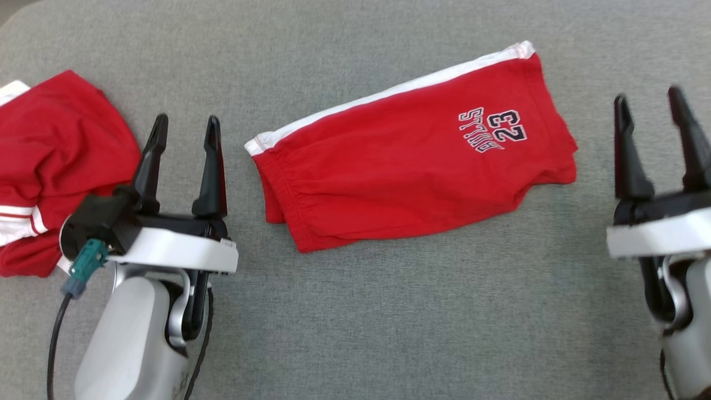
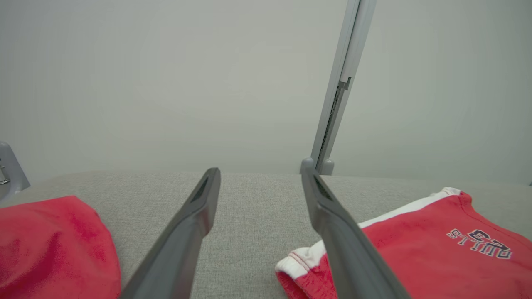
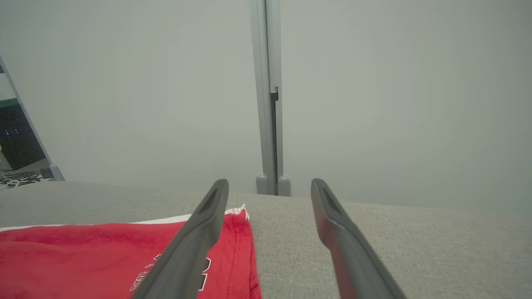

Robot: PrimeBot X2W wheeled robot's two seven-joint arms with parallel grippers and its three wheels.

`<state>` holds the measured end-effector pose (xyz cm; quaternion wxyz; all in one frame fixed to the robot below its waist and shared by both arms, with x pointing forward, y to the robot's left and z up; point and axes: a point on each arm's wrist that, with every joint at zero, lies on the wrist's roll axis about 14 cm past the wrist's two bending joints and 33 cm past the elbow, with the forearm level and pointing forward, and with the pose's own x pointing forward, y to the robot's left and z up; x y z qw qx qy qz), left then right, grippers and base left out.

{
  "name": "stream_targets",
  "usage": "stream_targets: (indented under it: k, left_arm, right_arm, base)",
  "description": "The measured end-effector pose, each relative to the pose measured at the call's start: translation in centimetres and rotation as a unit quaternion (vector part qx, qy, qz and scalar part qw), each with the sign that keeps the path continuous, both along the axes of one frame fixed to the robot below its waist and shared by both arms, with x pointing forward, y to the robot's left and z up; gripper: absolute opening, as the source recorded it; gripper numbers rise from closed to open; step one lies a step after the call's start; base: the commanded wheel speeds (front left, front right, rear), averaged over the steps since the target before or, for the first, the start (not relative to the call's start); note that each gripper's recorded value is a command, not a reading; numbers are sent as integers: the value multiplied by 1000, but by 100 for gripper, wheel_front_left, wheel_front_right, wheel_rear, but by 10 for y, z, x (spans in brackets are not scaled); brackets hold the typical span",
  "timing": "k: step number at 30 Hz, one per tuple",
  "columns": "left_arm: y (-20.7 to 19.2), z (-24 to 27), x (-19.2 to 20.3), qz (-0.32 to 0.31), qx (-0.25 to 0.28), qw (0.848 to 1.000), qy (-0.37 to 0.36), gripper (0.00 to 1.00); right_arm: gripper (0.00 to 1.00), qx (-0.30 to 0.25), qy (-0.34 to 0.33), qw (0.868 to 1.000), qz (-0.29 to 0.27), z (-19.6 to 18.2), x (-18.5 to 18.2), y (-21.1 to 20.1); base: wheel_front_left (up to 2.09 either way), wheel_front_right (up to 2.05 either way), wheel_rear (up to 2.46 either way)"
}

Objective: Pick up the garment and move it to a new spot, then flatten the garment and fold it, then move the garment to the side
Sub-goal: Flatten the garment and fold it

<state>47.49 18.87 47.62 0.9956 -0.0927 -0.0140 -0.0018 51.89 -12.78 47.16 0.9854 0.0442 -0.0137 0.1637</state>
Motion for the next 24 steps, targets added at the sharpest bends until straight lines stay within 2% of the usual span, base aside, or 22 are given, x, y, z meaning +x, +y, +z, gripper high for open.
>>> stream_targets:
  k: [4, 13, 24]
  left_arm:
    - [-4, -3, -12, -9, 13, 1000, 7, 100]
    - [-7, -13, -36, -19, 16, 999, 28, 100]
    - [-13, -11, -49, -25, 16, 999, 31, 100]
  right_arm:
    - [100, -2, 28, 1000, -10, -5, -29, -6]
    - [100, 8, 46, 998, -35, 2, -80, -15]
    - [100, 13, 36, 998, -50, 18, -97, -22]
  base:
    - [0, 0, 0]
    - [0, 0, 0]
    - [0, 0, 0]
